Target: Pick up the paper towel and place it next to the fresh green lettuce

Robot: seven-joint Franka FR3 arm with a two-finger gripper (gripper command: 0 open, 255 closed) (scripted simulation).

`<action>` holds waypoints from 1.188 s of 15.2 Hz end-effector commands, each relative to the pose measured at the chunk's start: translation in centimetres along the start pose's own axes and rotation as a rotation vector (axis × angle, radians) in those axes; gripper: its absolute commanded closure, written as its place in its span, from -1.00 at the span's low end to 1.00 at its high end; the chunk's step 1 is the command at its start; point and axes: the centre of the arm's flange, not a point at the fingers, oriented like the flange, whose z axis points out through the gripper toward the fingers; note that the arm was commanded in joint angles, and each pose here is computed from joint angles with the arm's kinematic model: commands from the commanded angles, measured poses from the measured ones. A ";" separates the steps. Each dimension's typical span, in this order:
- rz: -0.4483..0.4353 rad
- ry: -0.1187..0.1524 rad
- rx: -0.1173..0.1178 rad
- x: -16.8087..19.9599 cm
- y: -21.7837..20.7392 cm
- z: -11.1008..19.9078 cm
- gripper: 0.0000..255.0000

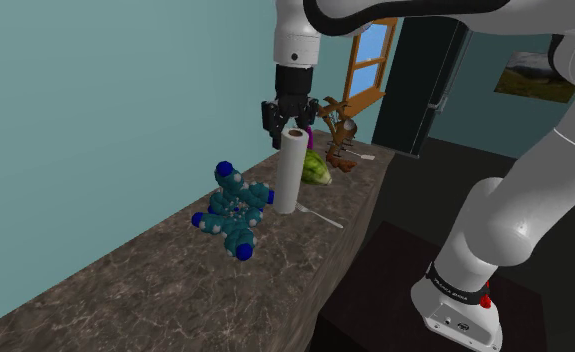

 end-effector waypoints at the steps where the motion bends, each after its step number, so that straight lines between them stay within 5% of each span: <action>1: -0.002 0.000 0.000 1.2 2.6 -0.5 1.00; 18: -0.002 0.000 0.000 10.1 23.1 -2.0 1.00</action>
